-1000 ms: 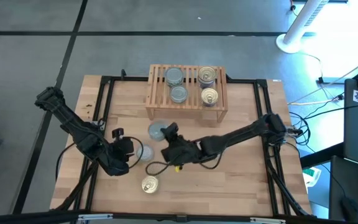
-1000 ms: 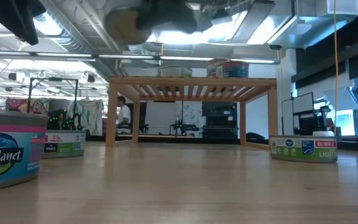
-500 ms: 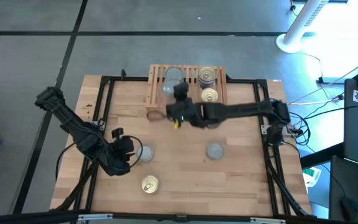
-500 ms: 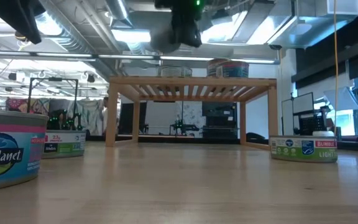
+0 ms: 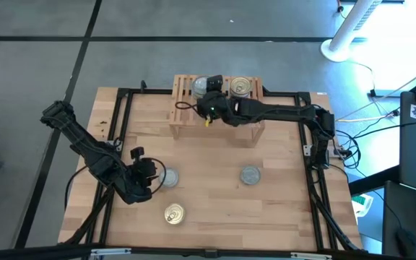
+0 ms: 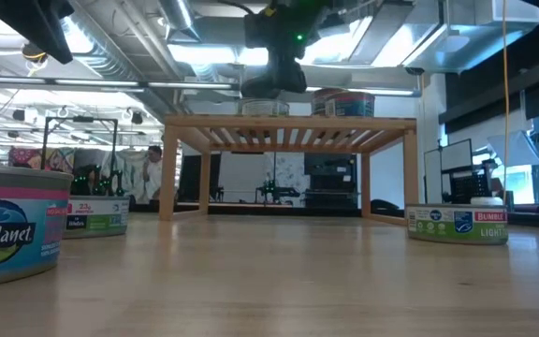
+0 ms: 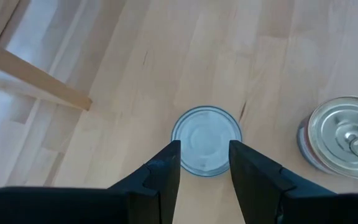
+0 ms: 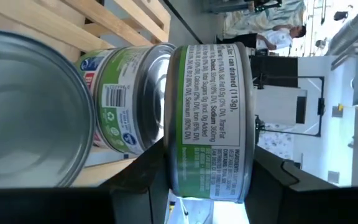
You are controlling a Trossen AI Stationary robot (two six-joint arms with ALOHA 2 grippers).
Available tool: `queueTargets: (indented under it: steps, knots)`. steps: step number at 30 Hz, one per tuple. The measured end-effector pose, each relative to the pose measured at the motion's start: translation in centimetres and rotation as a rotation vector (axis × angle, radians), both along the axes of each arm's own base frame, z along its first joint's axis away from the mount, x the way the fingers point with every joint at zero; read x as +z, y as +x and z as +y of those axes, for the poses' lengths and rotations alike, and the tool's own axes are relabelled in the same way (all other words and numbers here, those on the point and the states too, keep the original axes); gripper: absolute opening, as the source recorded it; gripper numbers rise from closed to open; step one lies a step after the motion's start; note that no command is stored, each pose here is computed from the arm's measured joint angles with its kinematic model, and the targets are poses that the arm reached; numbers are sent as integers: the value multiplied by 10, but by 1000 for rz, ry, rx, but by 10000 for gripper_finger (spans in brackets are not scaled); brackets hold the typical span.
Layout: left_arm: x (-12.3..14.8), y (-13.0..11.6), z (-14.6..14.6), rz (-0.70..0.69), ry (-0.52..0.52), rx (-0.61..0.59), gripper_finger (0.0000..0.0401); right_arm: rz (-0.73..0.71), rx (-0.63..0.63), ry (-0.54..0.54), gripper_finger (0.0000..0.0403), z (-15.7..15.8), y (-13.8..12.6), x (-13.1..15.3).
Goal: Stack canned seafood by type on shelf
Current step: Stack the green white tuna can on top of the green white tuna can on the shelf
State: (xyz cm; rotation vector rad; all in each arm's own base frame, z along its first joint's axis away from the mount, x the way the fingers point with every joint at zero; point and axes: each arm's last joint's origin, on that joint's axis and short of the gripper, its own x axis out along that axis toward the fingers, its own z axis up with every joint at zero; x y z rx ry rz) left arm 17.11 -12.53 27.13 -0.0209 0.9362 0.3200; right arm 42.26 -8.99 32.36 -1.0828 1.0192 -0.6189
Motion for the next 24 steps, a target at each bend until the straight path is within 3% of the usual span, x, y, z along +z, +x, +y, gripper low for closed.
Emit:
queueTargets:
  steps: [8,24]
  knots:
    - [0,0,0,0,0,0,131,67,105,6,152,-1,1,-1]
    - [0,0,0,2,3,-4,131,69,97,20,152,-25,-3,-1]
